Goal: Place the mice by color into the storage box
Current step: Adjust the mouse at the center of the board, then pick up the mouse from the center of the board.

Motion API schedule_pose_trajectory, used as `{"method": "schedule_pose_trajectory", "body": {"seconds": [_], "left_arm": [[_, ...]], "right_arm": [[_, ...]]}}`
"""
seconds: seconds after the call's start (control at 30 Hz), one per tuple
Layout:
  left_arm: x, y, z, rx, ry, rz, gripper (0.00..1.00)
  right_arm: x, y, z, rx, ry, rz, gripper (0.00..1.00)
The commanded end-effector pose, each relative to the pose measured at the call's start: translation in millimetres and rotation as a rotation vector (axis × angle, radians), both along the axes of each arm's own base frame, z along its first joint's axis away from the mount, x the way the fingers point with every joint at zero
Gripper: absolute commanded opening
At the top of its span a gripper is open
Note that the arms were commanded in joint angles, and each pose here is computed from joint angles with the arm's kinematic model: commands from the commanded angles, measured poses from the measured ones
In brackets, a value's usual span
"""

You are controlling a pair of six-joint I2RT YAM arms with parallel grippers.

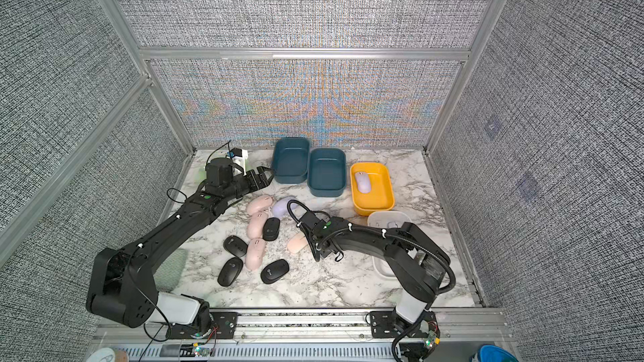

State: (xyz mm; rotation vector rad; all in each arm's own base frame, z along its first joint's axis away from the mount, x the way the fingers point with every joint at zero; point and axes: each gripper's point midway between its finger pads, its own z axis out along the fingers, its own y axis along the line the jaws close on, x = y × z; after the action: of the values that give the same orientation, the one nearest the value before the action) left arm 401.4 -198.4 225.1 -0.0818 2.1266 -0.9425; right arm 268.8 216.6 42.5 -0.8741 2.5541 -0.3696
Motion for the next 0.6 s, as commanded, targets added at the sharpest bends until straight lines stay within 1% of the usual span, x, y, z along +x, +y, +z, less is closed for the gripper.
{"method": "schedule_pose_trajectory", "body": {"seconds": [0.0,0.1,0.27,0.33,0.43,0.57], "left_arm": [[-0.6,-3.6,3.2,-0.011,-0.002,-0.021,0.90],[-1.3,-4.2,4.6,-0.013,-0.006,-0.026,0.90],[-3.3,-8.7,9.5,-0.027,-0.016,-0.056,0.90],[-3.7,-11.7,9.9,-0.031,-0.014,-0.074,0.90],[-3.6,-13.5,7.1,-0.033,-0.004,-0.084,0.90],[-3.1,-14.3,6.7,-0.033,-0.004,-0.089,0.90]], "right_arm": [[20.9,3.1,-0.8,0.006,-0.059,-0.046,0.80],[42.1,-3.6,1.0,0.020,-0.073,-0.135,0.81],[68.8,-4.7,4.8,0.040,-0.094,-0.162,0.82],[79.9,-5.6,2.0,0.054,-0.075,-0.178,0.82],[92.6,0.7,-3.7,0.116,-0.033,-0.164,0.82],[103.0,7.3,-11.4,0.182,0.030,-0.153,0.82]]}}
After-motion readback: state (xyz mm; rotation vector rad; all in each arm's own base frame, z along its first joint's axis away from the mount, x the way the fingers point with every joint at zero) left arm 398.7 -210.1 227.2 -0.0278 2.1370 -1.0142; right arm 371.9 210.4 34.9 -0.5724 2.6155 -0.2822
